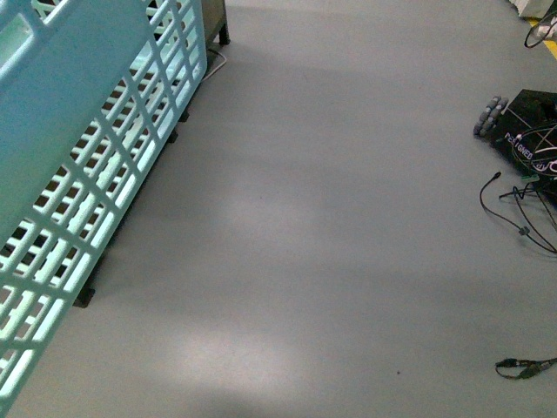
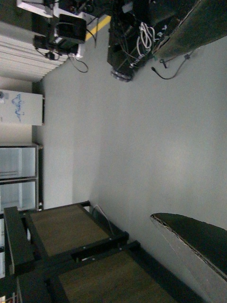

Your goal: Pick lemon and mango into basket

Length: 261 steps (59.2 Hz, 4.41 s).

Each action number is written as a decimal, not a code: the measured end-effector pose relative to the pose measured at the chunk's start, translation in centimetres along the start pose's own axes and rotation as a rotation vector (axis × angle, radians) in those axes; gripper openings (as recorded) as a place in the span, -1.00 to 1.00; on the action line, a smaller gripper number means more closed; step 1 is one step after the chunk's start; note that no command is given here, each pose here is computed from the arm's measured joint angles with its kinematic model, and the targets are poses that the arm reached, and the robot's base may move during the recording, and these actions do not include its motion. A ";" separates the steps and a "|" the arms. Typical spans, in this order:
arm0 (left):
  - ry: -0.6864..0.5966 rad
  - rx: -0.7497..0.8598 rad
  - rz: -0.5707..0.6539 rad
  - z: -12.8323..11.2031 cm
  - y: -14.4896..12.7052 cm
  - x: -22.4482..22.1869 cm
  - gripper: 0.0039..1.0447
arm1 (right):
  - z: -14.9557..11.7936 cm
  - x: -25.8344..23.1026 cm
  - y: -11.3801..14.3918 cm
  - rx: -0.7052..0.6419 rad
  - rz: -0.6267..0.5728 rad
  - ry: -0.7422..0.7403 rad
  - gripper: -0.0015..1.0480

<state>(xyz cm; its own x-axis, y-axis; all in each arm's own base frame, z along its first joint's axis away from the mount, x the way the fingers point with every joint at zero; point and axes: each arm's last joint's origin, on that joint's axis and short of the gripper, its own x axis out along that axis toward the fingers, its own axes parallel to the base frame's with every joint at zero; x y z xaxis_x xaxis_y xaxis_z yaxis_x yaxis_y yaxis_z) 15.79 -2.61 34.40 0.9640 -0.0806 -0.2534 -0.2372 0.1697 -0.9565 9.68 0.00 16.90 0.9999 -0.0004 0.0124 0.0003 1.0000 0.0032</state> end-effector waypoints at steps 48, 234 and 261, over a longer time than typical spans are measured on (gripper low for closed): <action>0.000 0.000 -0.001 0.0 0.0 0.0 -0.88 | 0.0 0.0 0.0 0.000 0.000 0.000 0.83; 0.005 -0.008 -0.006 0.0 -0.2 -0.1 -0.88 | 0.0 0.0 0.0 0.000 -0.002 -0.001 0.83; -0.004 -0.006 -0.006 0.0 -0.2 -0.1 -0.88 | 0.0 0.0 0.0 0.000 0.000 -0.001 0.83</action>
<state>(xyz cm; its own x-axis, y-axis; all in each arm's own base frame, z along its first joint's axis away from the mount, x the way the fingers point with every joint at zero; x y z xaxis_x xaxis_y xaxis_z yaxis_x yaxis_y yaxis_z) 15.72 -2.60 34.60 0.9659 -0.0774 -0.2470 -0.2321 0.1633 -0.9589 9.68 0.00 16.91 0.9999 0.0000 0.0135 0.0000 1.0000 0.0029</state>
